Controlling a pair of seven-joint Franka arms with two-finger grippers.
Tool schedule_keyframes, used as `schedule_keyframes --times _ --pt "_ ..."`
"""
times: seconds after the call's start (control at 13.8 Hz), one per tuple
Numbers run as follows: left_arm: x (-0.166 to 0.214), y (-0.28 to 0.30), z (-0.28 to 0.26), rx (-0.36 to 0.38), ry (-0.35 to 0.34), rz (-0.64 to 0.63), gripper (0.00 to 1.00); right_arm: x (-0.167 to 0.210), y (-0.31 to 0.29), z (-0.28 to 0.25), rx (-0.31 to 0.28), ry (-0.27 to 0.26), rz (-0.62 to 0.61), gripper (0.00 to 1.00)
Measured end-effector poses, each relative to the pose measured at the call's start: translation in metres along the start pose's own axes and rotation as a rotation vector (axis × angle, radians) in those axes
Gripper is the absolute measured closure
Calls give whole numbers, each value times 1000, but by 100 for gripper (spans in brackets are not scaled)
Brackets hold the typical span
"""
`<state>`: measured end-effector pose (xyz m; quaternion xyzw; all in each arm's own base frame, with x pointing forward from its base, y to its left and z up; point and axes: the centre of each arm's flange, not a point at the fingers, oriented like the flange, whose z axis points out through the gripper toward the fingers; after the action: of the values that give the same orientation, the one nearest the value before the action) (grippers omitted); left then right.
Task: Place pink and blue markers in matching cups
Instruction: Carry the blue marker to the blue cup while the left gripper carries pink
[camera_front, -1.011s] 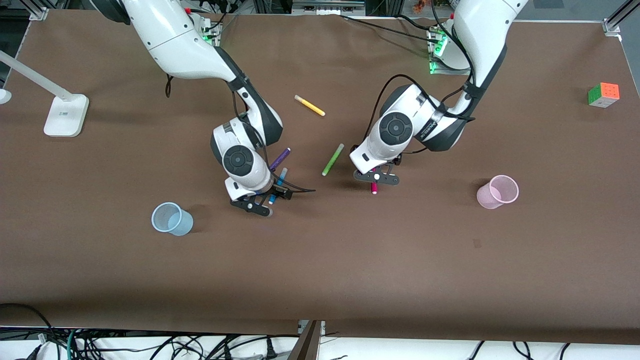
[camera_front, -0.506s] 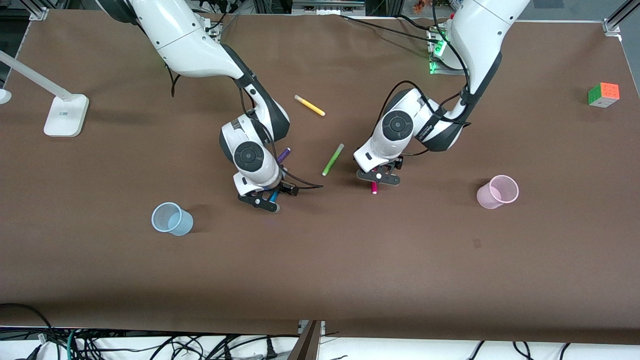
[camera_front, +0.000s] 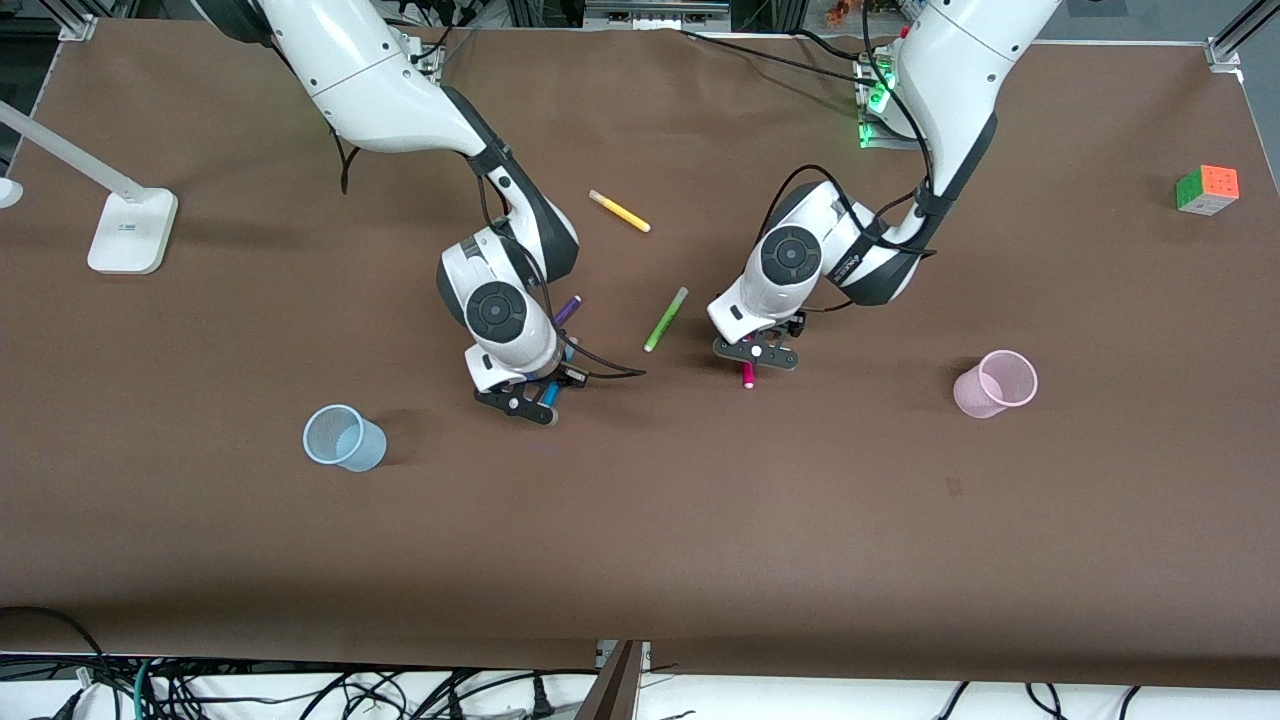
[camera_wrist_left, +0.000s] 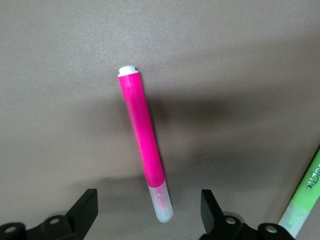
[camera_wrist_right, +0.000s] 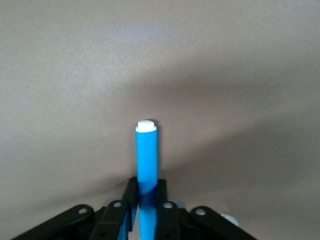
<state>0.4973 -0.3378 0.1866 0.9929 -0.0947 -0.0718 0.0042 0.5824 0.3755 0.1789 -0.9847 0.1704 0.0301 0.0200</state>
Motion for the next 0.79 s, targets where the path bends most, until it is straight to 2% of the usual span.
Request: schedule_keyframes --times 0.22,0.29,0.43,0.51,0.58,0.79 --pt "-1 0 7 1 -12 0 45 19 12 -10 -4 1 17 83" --pt "-1 0 11 0 -16 0 57 30 18 -20 -16 -13 33 83" --pt "0 0 15 2 -10 7 74 54 29 -57 -37 -60 59 83" --pt "0 0 14 6 -6 13 74 66 36 -79 -40 -86 64 83" --pt "0 0 14 8 -4 16 81 77 44 -101 -40 -110 66 83" --pt "1 0 14 8 -3 16 82 111 82 -149 -19 -176 79 83"
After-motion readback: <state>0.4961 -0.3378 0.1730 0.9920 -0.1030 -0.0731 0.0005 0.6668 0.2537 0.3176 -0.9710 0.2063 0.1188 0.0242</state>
